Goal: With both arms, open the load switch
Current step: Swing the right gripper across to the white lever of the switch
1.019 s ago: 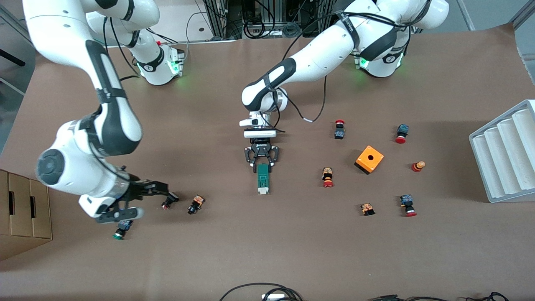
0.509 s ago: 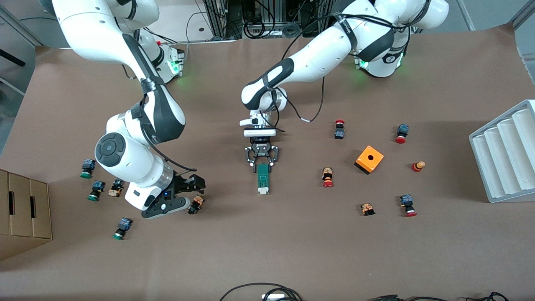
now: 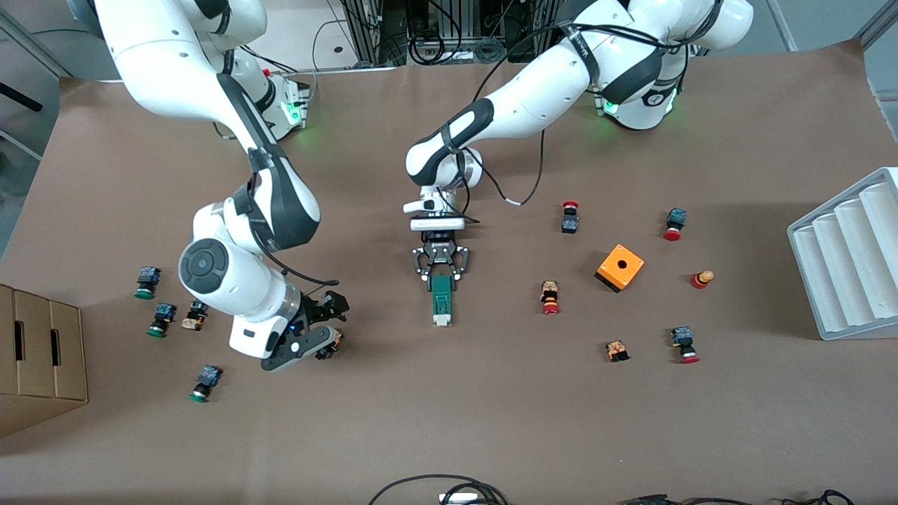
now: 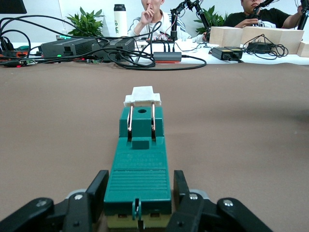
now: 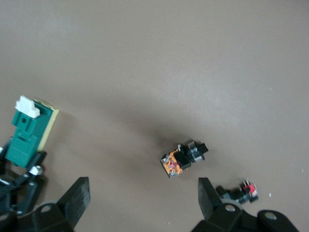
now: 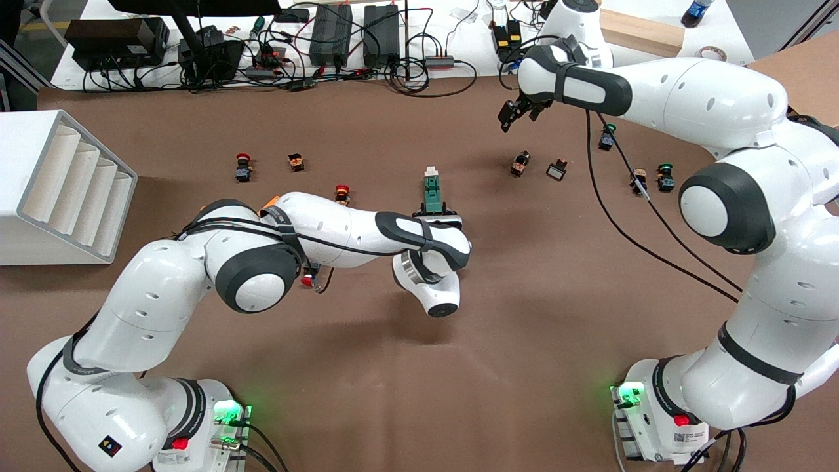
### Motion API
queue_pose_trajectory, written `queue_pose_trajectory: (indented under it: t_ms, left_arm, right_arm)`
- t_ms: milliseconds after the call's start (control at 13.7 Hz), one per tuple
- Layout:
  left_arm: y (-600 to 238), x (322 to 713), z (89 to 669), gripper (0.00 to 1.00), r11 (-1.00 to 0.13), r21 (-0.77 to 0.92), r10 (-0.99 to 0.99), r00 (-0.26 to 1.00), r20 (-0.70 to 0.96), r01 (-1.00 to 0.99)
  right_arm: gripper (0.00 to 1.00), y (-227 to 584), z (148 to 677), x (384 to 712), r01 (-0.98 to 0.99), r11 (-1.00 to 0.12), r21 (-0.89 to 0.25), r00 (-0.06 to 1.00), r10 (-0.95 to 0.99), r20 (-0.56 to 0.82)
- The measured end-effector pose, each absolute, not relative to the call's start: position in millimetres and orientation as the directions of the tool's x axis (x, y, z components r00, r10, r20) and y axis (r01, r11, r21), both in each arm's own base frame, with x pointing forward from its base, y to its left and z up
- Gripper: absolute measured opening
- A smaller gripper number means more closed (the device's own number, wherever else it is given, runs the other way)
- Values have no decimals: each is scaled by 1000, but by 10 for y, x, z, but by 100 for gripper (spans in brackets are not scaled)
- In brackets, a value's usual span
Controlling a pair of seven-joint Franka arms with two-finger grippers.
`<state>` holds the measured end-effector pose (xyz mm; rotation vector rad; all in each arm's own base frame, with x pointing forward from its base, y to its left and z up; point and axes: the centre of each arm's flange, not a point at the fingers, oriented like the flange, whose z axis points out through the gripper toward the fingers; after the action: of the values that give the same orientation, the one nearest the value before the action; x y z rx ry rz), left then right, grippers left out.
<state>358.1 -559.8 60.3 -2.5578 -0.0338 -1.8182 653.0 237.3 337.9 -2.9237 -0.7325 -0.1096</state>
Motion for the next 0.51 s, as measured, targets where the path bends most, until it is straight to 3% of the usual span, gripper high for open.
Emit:
queue_pose_trajectory:
  t_ms: [509]
  left_arm:
    - [-5600,3579,599,61,-1000,9,14,326,945,19]
  right_arm:
    - [100,2932,2988,6455,631,-772,-69,772,618,147]
